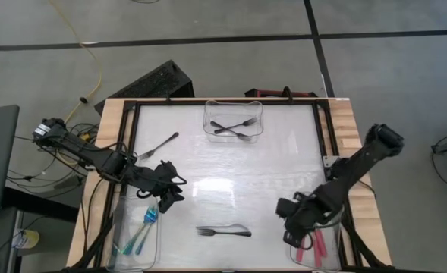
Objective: Sort silverware by color (type)
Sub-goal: Adjust the bottom right transparent bin, then put the blue fork into the bottom left transparent bin, then put the black fork into the top transparent bin
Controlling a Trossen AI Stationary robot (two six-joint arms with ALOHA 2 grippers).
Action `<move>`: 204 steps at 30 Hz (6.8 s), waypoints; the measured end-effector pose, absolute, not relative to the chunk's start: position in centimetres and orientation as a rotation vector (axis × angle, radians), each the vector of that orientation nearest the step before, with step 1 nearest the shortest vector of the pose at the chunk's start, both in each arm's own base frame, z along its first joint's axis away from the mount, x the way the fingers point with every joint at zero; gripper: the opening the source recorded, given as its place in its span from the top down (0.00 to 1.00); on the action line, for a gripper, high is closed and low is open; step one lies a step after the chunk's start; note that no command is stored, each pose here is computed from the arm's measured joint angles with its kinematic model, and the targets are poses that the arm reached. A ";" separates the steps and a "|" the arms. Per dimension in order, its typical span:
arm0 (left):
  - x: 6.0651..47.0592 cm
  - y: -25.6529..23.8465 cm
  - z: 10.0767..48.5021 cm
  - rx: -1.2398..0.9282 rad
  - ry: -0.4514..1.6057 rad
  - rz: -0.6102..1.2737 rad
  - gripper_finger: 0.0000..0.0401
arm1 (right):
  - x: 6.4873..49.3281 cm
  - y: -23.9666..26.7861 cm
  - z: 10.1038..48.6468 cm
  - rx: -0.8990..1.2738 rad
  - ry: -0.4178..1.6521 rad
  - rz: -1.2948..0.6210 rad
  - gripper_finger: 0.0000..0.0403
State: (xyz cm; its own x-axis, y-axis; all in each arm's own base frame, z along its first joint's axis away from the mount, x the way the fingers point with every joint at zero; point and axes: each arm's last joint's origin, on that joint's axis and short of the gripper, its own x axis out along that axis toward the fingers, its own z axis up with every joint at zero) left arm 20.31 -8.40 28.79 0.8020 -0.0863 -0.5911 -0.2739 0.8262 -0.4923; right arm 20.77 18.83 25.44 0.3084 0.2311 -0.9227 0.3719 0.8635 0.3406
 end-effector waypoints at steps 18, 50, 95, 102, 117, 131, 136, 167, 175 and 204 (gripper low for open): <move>20.1 -9.1 28.8 -0.588 0.669 0.031 0.62 | 21.3 23.4 20.8 0.570 1.574 0.125 0.96; 36.1 -14.0 19.8 -0.164 0.797 -0.186 0.62 | 19.3 17.9 30.0 0.557 1.027 -0.030 0.92; 28.3 -12.0 30.4 -0.467 0.746 -0.039 1.00 | 19.1 15.4 29.1 0.310 1.114 -0.154 0.93; 19.8 -16.6 32.3 -0.625 0.835 0.046 1.00 | 21.1 13.9 29.4 0.327 1.040 -0.151 0.94; 10.4 -21.3 29.4 -0.774 0.861 0.382 1.00 | 24.7 10.4 30.3 0.420 0.894 -0.146 0.94; 7.8 -24.0 26.2 -0.719 1.049 0.508 1.00 | 25.0 9.7 30.3 0.492 0.885 -0.199 0.94; 8.7 -23.9 26.2 -0.733 1.050 0.519 0.96 | 25.0 9.6 30.3 0.502 0.884 -0.206 0.93; 25.3 3.0 28.5 -0.126 1.358 0.611 0.56 | 23.2 13.5 30.3 0.418 0.936 -0.027 0.93; 21.3 12.7 21.1 -0.417 1.404 0.733 0.56 | 23.2 13.5 30.3 0.392 0.932 -0.021 0.93; 16.5 14.2 14.1 -0.390 1.532 0.659 0.85 | 24.7 11.5 30.8 0.634 0.805 -0.222 0.93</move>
State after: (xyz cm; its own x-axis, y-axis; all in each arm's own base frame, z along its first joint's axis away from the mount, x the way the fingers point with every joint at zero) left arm 16.51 14.25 14.11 -0.0821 0.1487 -0.9855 -0.6137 0.7716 0.1675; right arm 24.74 11.55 30.76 0.6823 0.0489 -0.7295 0.4165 0.7940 0.4429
